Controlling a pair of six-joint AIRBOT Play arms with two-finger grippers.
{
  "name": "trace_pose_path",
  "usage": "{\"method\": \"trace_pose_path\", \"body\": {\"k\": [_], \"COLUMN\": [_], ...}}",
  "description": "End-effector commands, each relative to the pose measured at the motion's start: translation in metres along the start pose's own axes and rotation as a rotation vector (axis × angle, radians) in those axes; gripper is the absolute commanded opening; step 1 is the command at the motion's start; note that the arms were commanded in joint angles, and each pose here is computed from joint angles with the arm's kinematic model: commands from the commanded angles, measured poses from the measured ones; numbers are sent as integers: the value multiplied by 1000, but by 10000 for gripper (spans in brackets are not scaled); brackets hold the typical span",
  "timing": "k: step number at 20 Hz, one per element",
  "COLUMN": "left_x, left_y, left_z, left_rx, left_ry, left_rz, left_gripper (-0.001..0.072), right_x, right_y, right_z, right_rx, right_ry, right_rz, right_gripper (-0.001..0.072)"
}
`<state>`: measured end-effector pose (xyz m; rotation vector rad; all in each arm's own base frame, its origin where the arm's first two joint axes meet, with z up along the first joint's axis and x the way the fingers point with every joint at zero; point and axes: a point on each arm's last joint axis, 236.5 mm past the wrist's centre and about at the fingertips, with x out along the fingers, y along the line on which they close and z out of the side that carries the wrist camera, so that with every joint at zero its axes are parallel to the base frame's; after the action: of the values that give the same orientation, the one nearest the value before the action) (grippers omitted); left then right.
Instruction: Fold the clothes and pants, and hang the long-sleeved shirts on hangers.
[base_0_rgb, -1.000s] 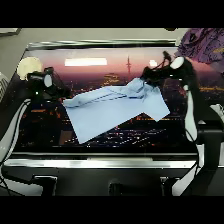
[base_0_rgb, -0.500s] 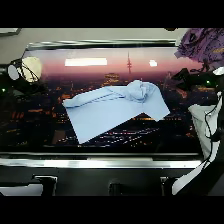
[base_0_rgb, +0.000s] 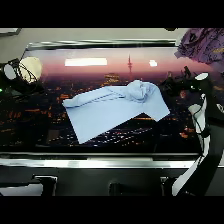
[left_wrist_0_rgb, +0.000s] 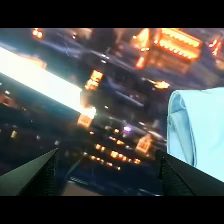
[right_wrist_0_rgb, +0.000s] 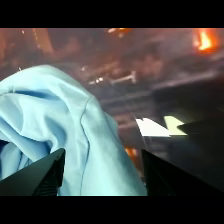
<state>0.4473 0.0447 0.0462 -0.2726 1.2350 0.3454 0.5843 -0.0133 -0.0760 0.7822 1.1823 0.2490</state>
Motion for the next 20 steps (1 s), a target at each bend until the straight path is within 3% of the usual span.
{"method": "trace_pose_path", "body": {"k": [1, 2, 5, 7, 11, 16, 20], "left_x": [0, -1, -1, 4, 26, 24, 34], "left_y": [-7, -13, -16, -4, 0, -69, -83], "left_z": [-3, -5, -9, -18, -103, -210, -267], "left_rx": [-71, -91, -134, -160, -282, -432, -436], "left_ry": [22, 36, 77, 117, 314, 401, 479], "left_rz": [-48, -87, -159, -152, -238, -633, -642], "left_gripper": [668, 668, 668, 668, 669, 668, 668], "right_x": [19, 23, 28, 27, 16, -2, -9], "right_y": [8, 12, 9, 7, 16, 32, 38], "right_z": [-12, -15, -21, -23, -17, -22, -24], "right_rx": [-2, -4, -23, -26, -46, -78, -76], "right_ry": [38, 46, 67, 75, 49, 66, 73], "right_rz": [2, -1, -32, -41, -40, -37, -33], "right_gripper": [531, 515, 325, 43, 33, 34, 33]}}
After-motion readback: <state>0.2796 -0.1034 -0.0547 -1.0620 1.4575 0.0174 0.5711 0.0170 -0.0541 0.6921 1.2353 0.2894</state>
